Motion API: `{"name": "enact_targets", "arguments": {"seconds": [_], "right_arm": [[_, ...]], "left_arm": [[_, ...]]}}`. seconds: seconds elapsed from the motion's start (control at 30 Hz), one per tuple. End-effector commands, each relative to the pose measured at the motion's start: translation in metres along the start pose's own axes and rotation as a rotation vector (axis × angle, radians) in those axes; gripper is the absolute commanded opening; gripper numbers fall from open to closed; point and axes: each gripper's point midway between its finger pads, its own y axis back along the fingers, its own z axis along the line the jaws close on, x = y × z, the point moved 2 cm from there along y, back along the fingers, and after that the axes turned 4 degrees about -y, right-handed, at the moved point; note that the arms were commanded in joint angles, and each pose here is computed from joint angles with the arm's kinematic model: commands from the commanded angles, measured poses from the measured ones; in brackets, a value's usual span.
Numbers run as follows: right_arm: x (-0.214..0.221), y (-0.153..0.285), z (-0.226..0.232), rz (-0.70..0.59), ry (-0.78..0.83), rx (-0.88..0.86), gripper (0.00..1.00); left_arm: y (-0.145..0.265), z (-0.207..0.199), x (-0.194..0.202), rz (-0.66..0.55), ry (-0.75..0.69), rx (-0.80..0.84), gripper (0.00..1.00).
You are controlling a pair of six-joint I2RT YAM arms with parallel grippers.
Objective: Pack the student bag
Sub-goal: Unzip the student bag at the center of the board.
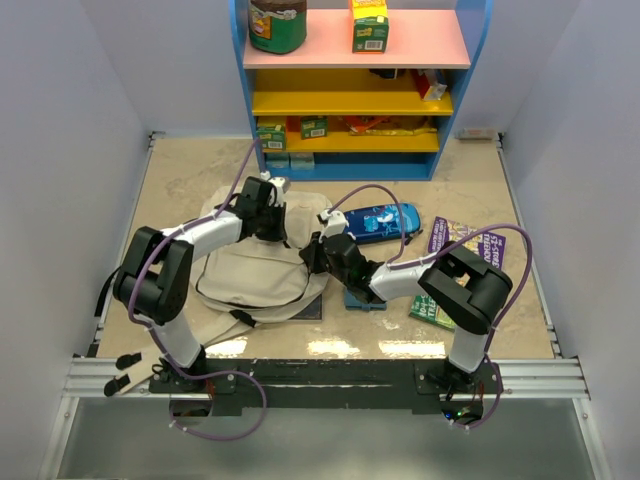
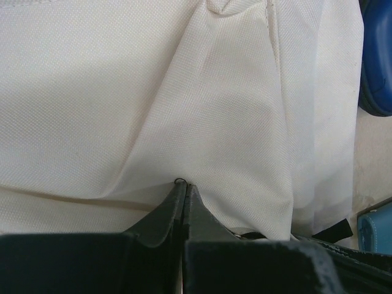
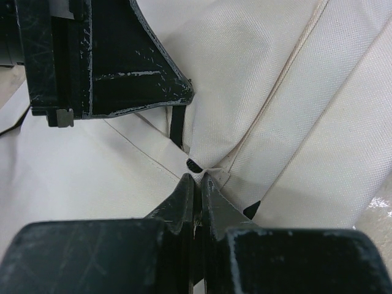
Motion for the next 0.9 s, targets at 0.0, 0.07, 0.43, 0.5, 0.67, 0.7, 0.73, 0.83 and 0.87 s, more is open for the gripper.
{"name": "enact_targets", "arguments": {"seconds": [0.0,0.07,0.43,0.5,0.67,0.7,0.73,0.83,0.87], "right_arm": [[0.003,0.009,0.015,0.024,0.024,-0.058,0.00],[0.004,0.009,0.013,0.026,0.025,-0.051,0.00],[0.005,0.014,0.009,0.017,0.018,-0.037,0.00],[0.004,0.014,0.008,0.015,0.017,-0.037,0.00],[0.005,0.013,0.009,0.013,0.009,-0.040,0.00],[0.005,0.013,0.009,0.013,0.009,-0.040,0.00],[0.004,0.014,0.009,0.014,0.009,-0.039,0.00],[0.003,0.017,0.008,0.010,0.013,-0.035,0.00],[0.003,0.017,0.008,0.008,0.015,-0.034,0.00]], "left_arm": [[0.002,-0.011,-0.006,-0.006,-0.002,0.025,0.00],[0.007,-0.014,-0.017,-0.032,-0.009,0.033,0.00],[0.053,0.044,-0.029,-0.080,-0.034,-0.116,0.00],[0.057,0.055,-0.025,-0.080,-0.041,-0.139,0.00],[0.069,0.061,-0.020,-0.094,-0.029,-0.127,0.00],[0.070,0.061,-0.020,-0.096,-0.029,-0.127,0.00],[0.073,0.064,-0.022,-0.101,-0.030,-0.140,0.00],[0.084,0.093,-0.019,-0.113,-0.017,-0.216,0.00],[0.088,0.104,-0.019,-0.121,-0.007,-0.239,0.00]]}}
